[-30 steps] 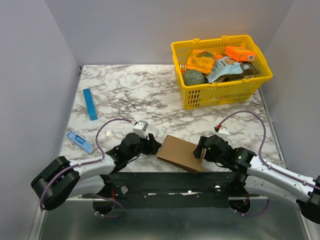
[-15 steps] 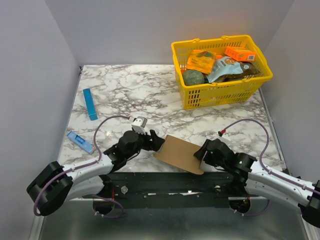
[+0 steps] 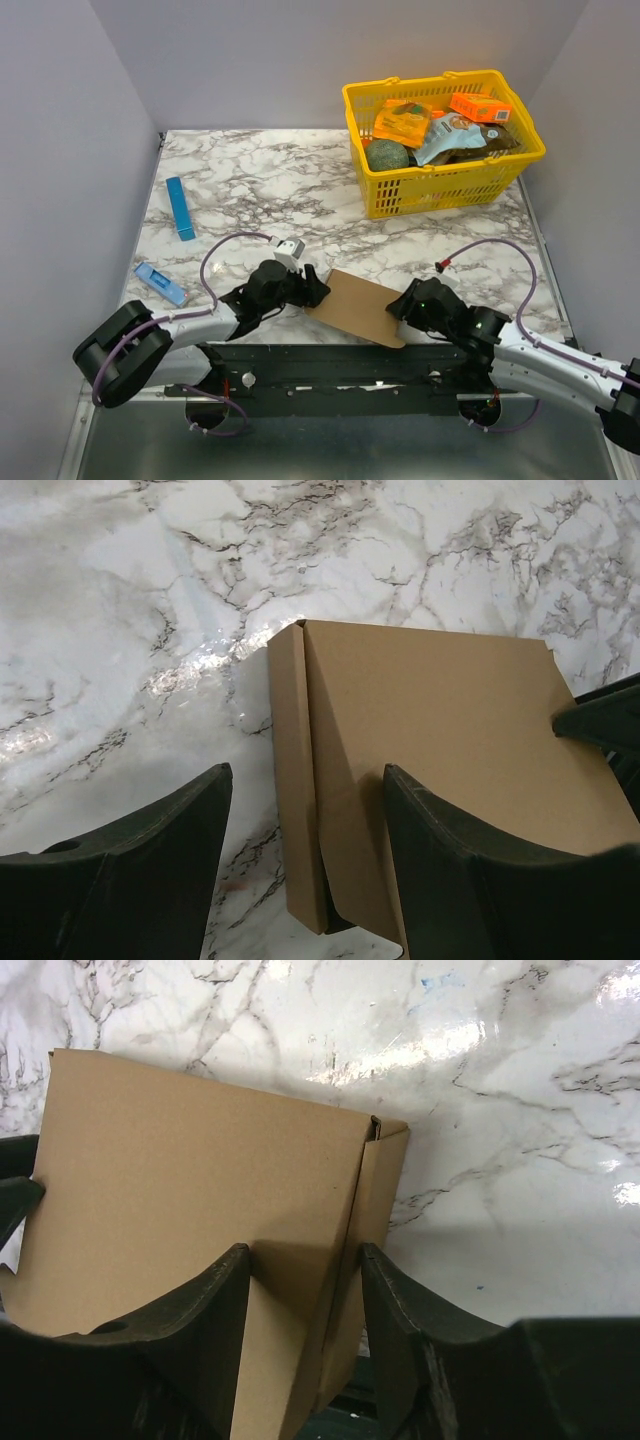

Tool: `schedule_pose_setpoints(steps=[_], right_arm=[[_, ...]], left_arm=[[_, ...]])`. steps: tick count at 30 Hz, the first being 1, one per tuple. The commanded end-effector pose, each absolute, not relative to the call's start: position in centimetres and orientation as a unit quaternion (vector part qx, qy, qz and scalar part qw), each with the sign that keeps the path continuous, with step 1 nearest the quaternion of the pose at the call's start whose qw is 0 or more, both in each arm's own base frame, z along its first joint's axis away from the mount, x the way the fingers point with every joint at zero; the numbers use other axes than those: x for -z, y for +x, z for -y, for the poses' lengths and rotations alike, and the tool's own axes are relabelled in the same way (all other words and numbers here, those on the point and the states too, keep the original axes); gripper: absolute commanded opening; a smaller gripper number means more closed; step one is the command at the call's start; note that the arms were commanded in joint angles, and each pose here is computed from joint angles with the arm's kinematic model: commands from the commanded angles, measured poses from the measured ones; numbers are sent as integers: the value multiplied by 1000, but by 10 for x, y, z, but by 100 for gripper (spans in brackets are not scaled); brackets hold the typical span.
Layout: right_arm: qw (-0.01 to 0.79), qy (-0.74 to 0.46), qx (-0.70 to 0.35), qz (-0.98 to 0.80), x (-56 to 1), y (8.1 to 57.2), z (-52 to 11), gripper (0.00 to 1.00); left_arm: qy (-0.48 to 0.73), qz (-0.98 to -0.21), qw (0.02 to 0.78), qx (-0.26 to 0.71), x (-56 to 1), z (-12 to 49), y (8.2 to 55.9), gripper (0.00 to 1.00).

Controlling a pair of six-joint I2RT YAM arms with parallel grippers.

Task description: Fold the paper box

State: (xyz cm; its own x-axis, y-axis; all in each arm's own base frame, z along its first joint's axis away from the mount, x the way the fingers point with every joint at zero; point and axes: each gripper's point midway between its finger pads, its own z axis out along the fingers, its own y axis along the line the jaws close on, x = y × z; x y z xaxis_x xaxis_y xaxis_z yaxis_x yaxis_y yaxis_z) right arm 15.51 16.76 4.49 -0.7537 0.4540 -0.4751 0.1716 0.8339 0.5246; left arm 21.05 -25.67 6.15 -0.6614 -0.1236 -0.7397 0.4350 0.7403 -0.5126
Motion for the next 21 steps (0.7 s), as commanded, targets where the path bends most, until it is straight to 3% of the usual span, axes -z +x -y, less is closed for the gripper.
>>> schedule_pose_setpoints(steps=[1,11,16,21], right_arm=[[266,148,-156,-940,-6,133,-140,54],[288,127,-161,-935,-11,156,-162,44],[293,100,-166,-936,-16,175,-184,31],[292,86,-162,-939,-18,194,-200,24]], left_arm=[[110,-845,381,360,-52,262,204,67],[78,-860,367,347,-29,246,194,38],[65,-860,375,339,-26,237,193,30],[38,-862,398,312,-24,223,200,23]])
